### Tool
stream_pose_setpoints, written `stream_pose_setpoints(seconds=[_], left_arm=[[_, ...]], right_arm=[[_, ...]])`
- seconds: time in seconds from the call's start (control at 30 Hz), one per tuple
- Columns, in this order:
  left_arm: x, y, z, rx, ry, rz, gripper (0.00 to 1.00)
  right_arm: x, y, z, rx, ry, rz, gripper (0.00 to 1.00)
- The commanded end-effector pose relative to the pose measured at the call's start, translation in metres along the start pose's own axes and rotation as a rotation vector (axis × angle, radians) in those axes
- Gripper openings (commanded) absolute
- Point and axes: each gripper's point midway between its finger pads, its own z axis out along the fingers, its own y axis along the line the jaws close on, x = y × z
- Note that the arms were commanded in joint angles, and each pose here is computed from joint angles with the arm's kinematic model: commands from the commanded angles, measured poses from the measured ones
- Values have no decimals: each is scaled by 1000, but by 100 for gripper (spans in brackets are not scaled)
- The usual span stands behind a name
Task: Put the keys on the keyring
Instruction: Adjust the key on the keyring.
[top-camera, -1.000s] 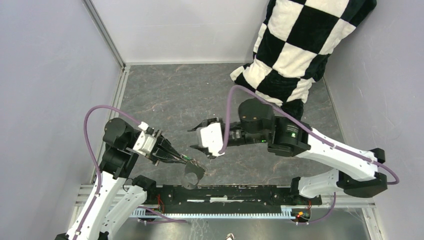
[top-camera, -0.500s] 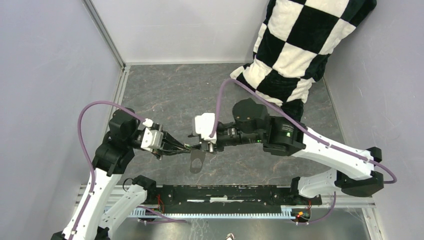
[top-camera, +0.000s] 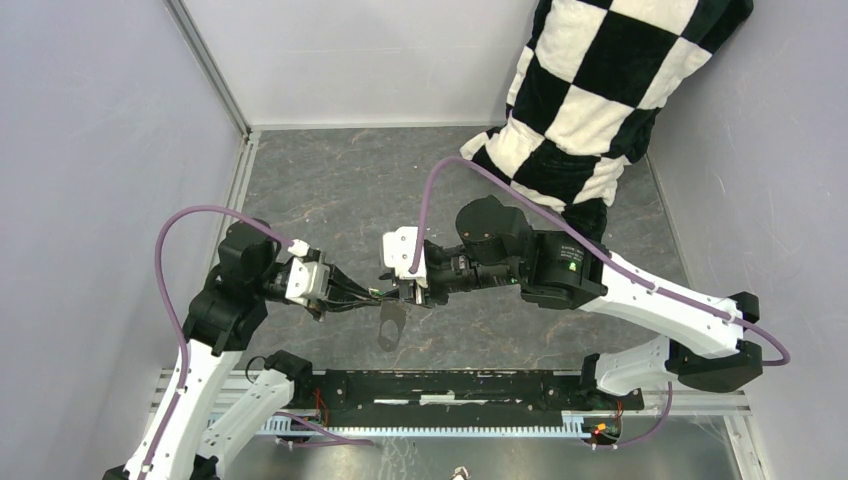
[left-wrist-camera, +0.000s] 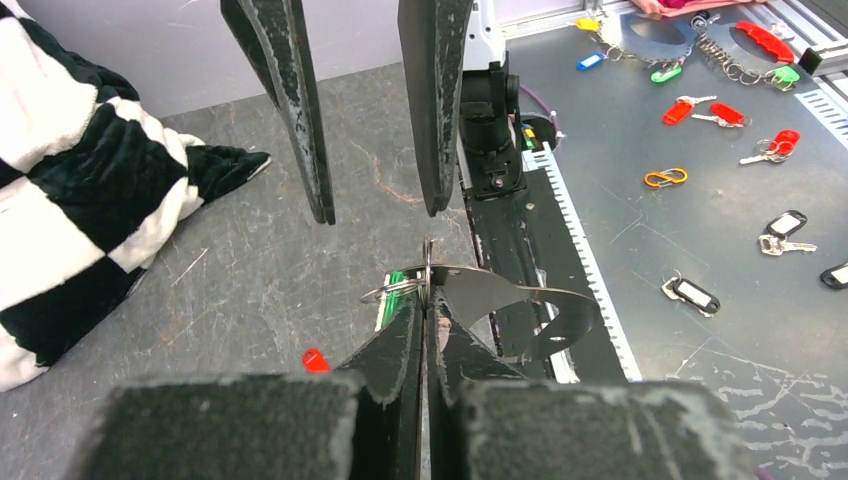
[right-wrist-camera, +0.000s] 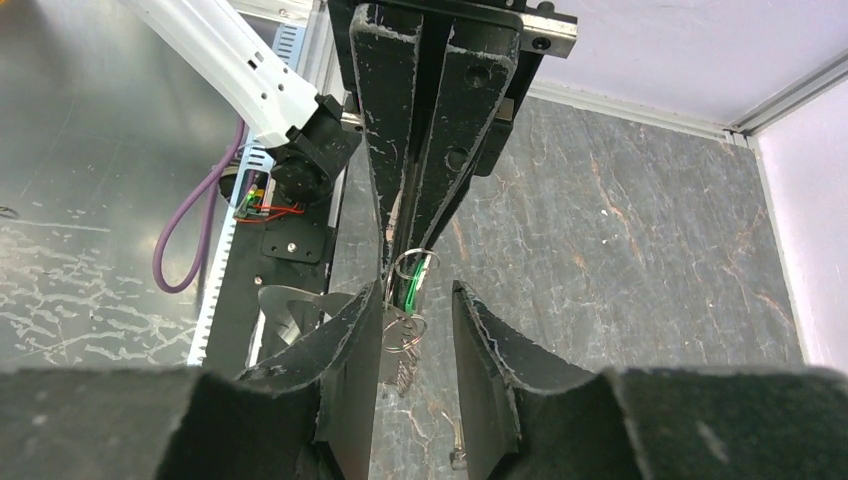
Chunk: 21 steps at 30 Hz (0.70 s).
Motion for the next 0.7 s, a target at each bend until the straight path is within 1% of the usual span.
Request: stream_pose_setpoints(seconds=[0.0, 0.17, 0.47, 0.53, 0.67], left_arm=[[-5, 5, -1, -15, 2, 70, 2], [-5, 7, -2, -28, 8, 72, 2], [-4, 8, -2, -42, 16, 68, 2], [-3, 9, -2, -45, 17, 67, 2], [-3, 9, -2, -45, 17, 70, 2]], right_arm=[[-22, -3, -9, 7, -46, -2, 38], [-15, 2, -1, -22, -20, 20, 38], [-7, 4, 6, -45, 15, 30, 34], [-6, 4, 7, -47, 20, 29, 30], [-4, 4, 10, -50, 28, 29, 15]])
